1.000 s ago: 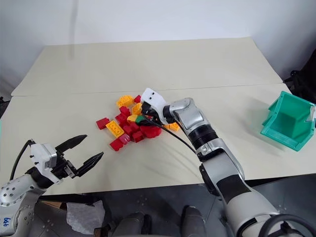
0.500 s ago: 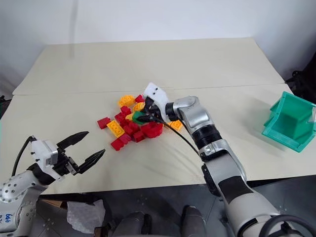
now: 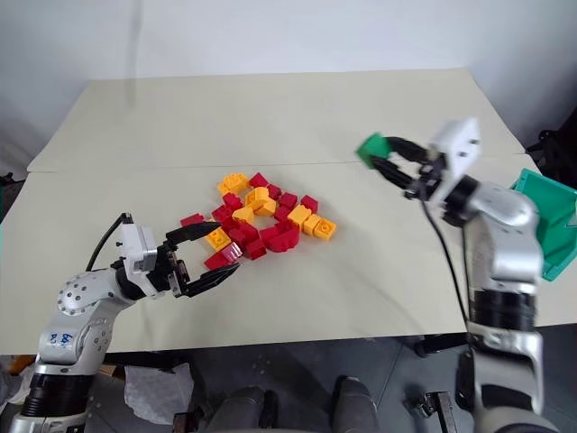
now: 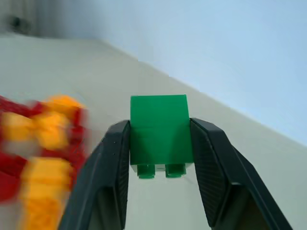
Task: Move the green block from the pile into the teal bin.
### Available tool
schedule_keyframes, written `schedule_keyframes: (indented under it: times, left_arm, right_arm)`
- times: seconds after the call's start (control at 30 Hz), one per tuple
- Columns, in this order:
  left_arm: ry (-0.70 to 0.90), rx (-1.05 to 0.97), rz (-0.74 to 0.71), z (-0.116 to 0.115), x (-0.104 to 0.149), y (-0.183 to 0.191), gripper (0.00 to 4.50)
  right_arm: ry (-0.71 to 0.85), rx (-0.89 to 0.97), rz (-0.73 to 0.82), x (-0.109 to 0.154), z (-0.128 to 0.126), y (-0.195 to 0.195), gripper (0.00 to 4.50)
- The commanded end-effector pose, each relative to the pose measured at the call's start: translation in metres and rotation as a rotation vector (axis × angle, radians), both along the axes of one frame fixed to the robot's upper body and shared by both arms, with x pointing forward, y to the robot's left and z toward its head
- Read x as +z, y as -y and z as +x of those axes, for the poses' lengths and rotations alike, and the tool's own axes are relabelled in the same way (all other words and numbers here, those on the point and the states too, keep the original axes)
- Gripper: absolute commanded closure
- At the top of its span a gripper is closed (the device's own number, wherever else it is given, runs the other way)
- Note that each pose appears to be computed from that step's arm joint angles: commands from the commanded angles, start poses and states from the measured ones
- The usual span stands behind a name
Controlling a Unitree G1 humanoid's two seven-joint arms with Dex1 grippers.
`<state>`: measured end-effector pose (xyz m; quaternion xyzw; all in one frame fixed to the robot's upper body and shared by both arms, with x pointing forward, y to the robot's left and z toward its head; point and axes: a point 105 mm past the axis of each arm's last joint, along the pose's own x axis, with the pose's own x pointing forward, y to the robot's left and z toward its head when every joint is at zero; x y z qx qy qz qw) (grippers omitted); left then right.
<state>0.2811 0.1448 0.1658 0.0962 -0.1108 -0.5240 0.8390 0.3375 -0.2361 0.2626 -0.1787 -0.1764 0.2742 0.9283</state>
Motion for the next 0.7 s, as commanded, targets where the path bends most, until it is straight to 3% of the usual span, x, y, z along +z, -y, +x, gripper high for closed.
schedule_keyframes:
  times: [0.03, 0.2, 0.33, 0.43, 0.67, 0.7]
  left_arm:
    - [0.01, -0.066, -0.008, 0.0, 0.005, 0.009, 0.0]
    - [0.007, -0.123, 0.0, 0.01, 0.006, 0.017, 0.0]
    - [0.005, -0.157, -0.003, 0.013, 0.005, 0.023, 0.0]
    - [0.011, -0.179, -0.004, 0.012, 0.007, 0.026, 0.0]
    - [0.024, -0.213, -0.008, 0.009, 0.011, 0.033, 0.0]
    - [0.025, -0.21, -0.008, 0.009, 0.011, 0.032, 0.0]
  right_arm:
    - [0.124, -0.151, -0.007, 0.029, -0.03, 0.034, 3.05]
    - [0.062, -0.473, 0.013, 0.014, -0.06, 0.1, 3.05]
    - [-0.122, -0.724, 0.089, -0.023, -0.07, 0.158, 3.05]
    - [-0.169, -0.67, 0.07, -0.028, -0.061, 0.151, 3.05]
    - [-0.239, -0.794, 0.131, -0.034, -0.044, 0.171, 3.05]
    - [-0.26, -0.776, 0.14, -0.035, -0.042, 0.169, 2.31]
